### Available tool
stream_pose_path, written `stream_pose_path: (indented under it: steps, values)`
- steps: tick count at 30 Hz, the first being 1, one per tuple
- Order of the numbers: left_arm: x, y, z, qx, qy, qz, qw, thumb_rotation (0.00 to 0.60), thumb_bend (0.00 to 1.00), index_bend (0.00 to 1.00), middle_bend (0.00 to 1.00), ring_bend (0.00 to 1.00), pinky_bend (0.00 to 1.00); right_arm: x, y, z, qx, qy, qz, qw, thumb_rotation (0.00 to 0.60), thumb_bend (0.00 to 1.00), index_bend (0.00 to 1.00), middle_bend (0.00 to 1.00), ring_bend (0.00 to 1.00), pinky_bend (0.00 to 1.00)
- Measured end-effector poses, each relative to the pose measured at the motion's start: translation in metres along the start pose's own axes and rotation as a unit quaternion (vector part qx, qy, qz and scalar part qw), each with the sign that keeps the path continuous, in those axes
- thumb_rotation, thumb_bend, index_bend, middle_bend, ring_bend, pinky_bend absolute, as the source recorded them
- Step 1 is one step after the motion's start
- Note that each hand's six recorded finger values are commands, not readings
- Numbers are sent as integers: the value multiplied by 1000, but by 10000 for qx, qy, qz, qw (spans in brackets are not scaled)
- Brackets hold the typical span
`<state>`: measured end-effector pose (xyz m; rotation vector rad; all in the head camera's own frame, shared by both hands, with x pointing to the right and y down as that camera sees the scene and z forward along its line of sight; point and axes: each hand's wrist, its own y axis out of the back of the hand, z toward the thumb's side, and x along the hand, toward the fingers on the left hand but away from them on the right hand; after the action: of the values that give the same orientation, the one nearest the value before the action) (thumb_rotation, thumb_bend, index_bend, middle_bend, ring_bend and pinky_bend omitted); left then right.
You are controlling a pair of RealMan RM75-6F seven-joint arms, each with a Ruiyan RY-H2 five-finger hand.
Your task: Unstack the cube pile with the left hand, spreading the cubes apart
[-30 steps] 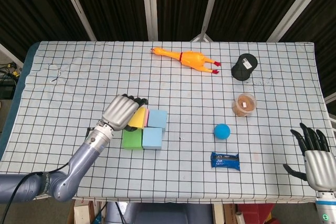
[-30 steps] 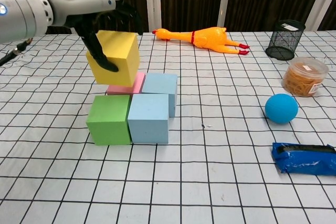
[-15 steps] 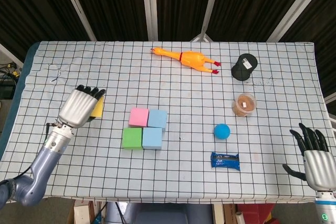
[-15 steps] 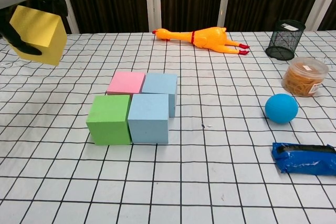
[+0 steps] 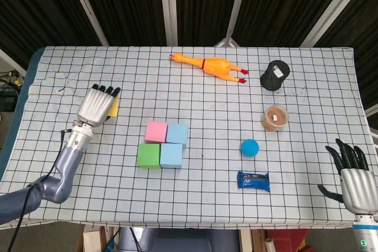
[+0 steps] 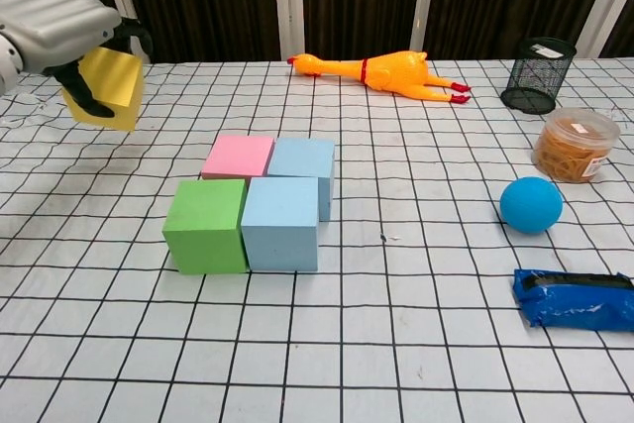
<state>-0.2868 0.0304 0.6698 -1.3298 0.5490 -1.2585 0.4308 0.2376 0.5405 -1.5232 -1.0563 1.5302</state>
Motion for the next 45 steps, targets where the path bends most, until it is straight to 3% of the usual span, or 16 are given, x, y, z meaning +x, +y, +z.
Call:
stream_pose_path:
  steps: [5, 9, 12, 18, 21, 23, 30, 34, 39, 45]
  values:
    - [13, -6, 13, -57, 93, -104, 9999, 600, 109, 168, 306, 317, 391, 0, 0, -1, 0, -16, -5, 10000, 600, 0, 160, 18, 88, 0]
    - [17, -2, 19, -296, 111, 6, 9995, 600, 79, 27, 89, 86, 242, -1, 0, -3, 4, -39, 5, 10000, 600, 0, 160, 18, 88, 0]
    - [17, 1, 19, -308, 157, 64, 9994, 600, 71, 0, 7, 2, 164, -1, 0, -2, 10, -32, 23, 10000, 600, 0, 160, 18, 89, 0]
    - [10, 14, 19, -297, 179, 60, 9994, 600, 48, 0, 0, 0, 141, 1, 0, 1, 2, 27, 39, 10000, 600, 0, 160, 18, 89, 0]
    - [3, 24, 20, -361, 120, 27, 9993, 600, 48, 0, 25, 41, 231, 2, 0, 2, 1, 47, 52, 10000, 600, 0, 160, 18, 89, 0]
    - [-4, 31, 23, -509, 21, -1, 9987, 600, 48, 0, 62, 85, 277, 2, 0, 2, -6, 54, 63, 10000, 600, 0, 160, 18, 89, 0]
    - [-55, 50, 29, -994, -672, -133, 9927, 600, 48, 0, 88, 112, 276, 3, 1, 1, -29, 43, 57, 10000, 600, 0, 160, 18, 90, 0]
    - [-92, 49, 20, -969, -843, -549, 9902, 600, 48, 0, 86, 114, 273, 4, 0, 3, -36, 77, 82, 9999, 600, 0, 160, 18, 92, 0]
    - [-121, 36, 3, -823, -647, -1205, 9872, 600, 8, 0, 47, 83, 186, 5, 1, 3, -70, 84, 92, 9999, 600, 0, 160, 18, 93, 0]
    - [-139, 7, 2, -864, -627, -2117, 9715, 600, 0, 0, 43, 75, 168, 5, 3, 1, -112, 34, 103, 9999, 600, 0, 160, 18, 95, 0]
